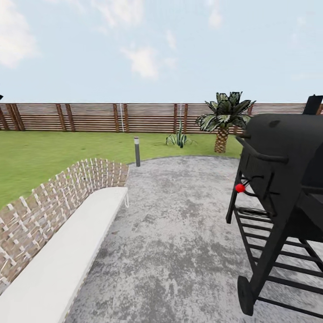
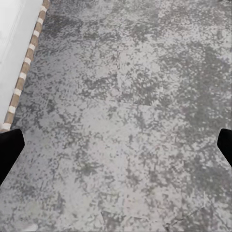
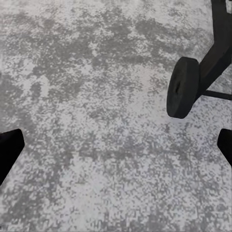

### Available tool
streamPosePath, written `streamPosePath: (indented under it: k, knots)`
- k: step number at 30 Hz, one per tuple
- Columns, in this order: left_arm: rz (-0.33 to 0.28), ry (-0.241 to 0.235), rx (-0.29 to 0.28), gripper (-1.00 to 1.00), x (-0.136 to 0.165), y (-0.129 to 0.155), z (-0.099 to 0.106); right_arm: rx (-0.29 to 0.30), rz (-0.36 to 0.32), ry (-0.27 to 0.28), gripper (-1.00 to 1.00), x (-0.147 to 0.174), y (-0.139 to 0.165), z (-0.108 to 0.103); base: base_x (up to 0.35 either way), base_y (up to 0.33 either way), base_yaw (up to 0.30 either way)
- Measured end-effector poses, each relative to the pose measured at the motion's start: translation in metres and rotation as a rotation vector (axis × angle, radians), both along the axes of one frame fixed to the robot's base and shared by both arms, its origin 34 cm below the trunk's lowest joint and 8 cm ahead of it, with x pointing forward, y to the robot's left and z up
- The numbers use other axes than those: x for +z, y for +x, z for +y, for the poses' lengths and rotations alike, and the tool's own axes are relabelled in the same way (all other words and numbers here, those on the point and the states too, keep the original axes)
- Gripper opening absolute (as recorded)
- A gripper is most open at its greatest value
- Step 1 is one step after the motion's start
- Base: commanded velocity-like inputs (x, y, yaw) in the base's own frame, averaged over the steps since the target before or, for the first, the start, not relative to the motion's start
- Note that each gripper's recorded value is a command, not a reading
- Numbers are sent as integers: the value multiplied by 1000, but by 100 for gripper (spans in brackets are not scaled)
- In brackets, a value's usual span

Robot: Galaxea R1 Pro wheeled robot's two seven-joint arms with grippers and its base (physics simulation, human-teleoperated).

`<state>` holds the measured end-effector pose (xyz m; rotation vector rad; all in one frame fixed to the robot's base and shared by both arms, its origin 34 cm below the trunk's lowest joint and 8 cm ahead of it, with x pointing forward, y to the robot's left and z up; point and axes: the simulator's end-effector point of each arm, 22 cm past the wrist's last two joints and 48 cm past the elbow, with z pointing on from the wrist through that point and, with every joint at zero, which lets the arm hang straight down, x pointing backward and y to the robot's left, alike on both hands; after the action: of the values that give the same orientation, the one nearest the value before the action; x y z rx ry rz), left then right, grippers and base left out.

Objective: In the garden, pick up the pesticide atomizer on the floor and spray pesticide onto both trees until each tree trunk is fully covered.

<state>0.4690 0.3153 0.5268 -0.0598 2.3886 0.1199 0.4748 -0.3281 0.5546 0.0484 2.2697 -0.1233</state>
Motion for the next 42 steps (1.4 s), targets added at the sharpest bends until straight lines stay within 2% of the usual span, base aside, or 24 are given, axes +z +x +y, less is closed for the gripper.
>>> streamPosePath:
  k: [42]
  knots:
    - [0, 1, 0, 100, 0, 0, 1, -4, 0, 0, 100, 0, 0, -1, 333, 82, 0]
